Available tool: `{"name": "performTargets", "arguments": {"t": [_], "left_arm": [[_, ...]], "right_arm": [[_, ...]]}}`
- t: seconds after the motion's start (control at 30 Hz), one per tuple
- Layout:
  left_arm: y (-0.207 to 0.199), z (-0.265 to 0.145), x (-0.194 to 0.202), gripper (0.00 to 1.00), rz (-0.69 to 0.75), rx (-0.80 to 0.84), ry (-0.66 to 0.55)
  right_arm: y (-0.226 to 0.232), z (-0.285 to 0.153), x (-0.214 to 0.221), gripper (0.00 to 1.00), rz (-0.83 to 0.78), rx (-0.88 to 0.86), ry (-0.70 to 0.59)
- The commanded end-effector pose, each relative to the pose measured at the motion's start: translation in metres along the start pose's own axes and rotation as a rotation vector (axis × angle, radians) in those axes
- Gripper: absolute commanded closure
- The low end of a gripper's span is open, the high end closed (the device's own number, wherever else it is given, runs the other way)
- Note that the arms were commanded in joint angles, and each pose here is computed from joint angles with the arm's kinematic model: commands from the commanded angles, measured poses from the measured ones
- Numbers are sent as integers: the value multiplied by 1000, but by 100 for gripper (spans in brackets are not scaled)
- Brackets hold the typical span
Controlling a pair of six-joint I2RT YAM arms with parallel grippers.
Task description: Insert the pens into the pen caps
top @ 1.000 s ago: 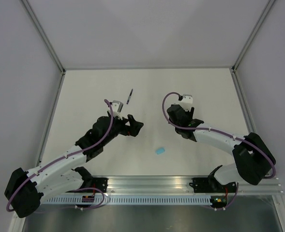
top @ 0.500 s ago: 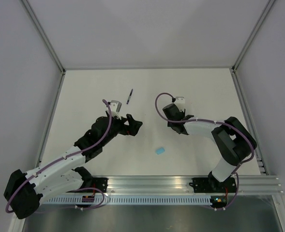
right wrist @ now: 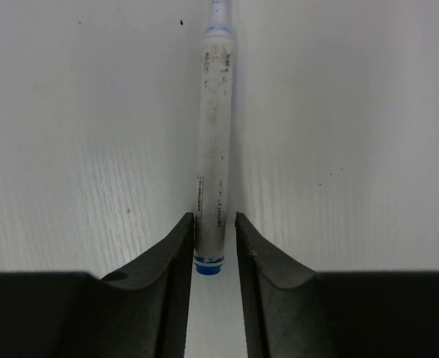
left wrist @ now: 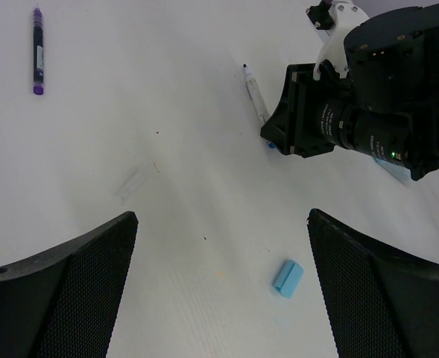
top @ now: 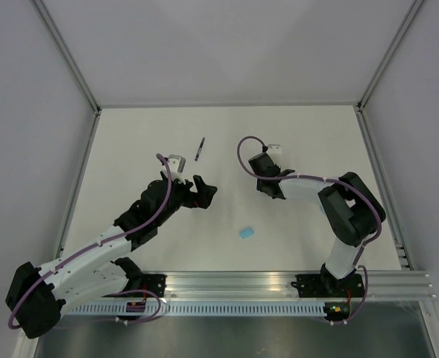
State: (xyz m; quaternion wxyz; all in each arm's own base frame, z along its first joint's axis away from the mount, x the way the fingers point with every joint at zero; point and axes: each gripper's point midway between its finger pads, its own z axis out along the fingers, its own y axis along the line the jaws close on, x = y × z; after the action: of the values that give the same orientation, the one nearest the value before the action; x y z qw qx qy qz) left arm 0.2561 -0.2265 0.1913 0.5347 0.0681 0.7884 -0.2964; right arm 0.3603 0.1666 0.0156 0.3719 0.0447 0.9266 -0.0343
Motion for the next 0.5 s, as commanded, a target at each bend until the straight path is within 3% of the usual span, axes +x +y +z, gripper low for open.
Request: {"name": "performTargets", "arguments": {"t": [0.0,0.17,0.23,0.47], "left_arm": [[1,-3,-10,0,-21,-11,-44],[3,-2,-10,1,-26,-22,-46],[2,0,-8,2,-39,-21,-40],[-3,15,9,7,-136,6,68]], "right_arm": [[-7,9,19,70,-6,20,95],[-4,7,18,87,2,-15,102],[0,2,14,100,-1,-46,94],[34,-42,-5,100,15,-289,-10]]}}
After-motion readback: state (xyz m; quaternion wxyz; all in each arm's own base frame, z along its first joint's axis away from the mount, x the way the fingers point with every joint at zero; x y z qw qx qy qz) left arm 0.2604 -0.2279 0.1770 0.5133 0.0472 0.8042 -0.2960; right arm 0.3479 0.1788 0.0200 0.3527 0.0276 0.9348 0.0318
